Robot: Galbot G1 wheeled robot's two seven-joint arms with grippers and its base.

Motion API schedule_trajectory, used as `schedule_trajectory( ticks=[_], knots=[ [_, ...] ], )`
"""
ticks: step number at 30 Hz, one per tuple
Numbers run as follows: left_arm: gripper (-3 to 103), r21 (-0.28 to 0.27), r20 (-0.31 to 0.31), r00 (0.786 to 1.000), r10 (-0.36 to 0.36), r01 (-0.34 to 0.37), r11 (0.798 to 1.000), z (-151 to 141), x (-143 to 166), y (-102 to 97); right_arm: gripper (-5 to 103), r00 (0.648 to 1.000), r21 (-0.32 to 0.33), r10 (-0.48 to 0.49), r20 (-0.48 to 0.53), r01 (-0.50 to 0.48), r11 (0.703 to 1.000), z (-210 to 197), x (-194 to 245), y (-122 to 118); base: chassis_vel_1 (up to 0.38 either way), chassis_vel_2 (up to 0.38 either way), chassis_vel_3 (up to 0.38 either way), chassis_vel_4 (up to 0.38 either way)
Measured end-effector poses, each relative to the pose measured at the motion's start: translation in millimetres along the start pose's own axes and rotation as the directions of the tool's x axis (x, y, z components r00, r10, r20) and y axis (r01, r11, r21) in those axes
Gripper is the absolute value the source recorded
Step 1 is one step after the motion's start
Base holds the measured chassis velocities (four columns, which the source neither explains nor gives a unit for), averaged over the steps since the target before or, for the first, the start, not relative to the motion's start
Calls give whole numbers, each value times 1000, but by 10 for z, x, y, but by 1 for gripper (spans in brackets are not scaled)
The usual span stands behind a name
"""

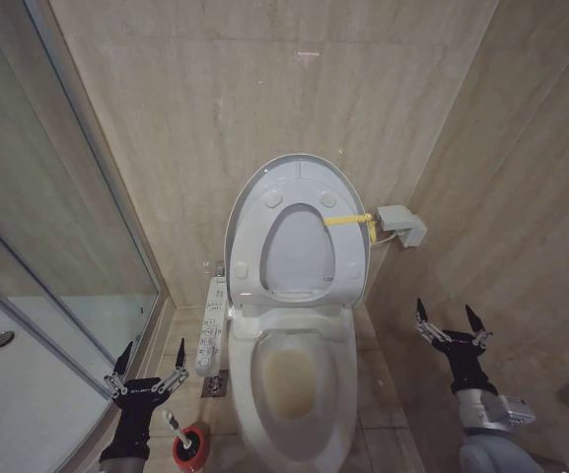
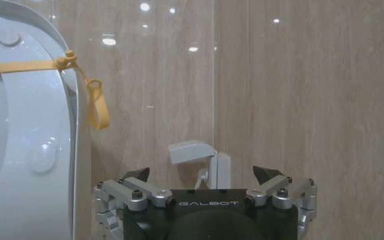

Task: Open the toilet lid, clean the toilet bowl with a toilet brush, close the toilet lid, and flush.

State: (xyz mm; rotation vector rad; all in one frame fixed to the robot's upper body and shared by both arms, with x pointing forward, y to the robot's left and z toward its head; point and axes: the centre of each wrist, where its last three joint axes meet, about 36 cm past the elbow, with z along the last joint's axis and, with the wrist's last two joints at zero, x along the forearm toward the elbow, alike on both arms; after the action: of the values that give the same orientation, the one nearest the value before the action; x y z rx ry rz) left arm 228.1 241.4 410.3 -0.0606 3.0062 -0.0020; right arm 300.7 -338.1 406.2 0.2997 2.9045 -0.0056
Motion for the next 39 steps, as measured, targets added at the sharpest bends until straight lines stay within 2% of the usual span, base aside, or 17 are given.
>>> schedule_trajectory(
  ticks=[7, 13, 19, 27, 32, 36, 39],
  knots=[
    [100, 0, 0, 1000, 0, 0, 1000, 0, 0, 0, 100, 999, 19, -31, 27, 31, 999, 31, -228, -34, 12, -14, -16, 15],
    [100, 0, 0, 1000, 0, 0, 1000, 0, 0, 0, 100, 1000, 54, -6, 8, 6, 999, 111, -444, -61, 0, 0, 0, 0],
    [100, 0, 0, 1000, 0, 0, 1000, 0, 0, 0, 100, 1000, 53, -4, -1, 4, 999, 192, -735, 15, 0, 0, 0, 0],
    [100, 0, 0, 1000, 0, 0, 1000, 0, -1, 0, 100, 999, 35, -4, 37, 2, 999, 300, -1555, 71, 0, 0, 0, 0],
    [100, 0, 0, 1000, 0, 0, 1000, 0, 0, -1, 100, 999, 25, 3, 43, -4, 1000, 409, -1901, 117, 0, 0, 0, 0],
    [100, 0, 0, 1000, 0, 0, 1000, 0, 0, 0, 100, 997, 7, 17, 73, -18, 1000, 454, -2413, 229, 0, 0, 0, 0],
    [100, 0, 0, 1000, 0, 0, 1000, 0, 0, 0, 100, 996, -9, 13, 91, -12, 1000, 393, -2628, 329, 0, 0, 0, 0]
  ],
)
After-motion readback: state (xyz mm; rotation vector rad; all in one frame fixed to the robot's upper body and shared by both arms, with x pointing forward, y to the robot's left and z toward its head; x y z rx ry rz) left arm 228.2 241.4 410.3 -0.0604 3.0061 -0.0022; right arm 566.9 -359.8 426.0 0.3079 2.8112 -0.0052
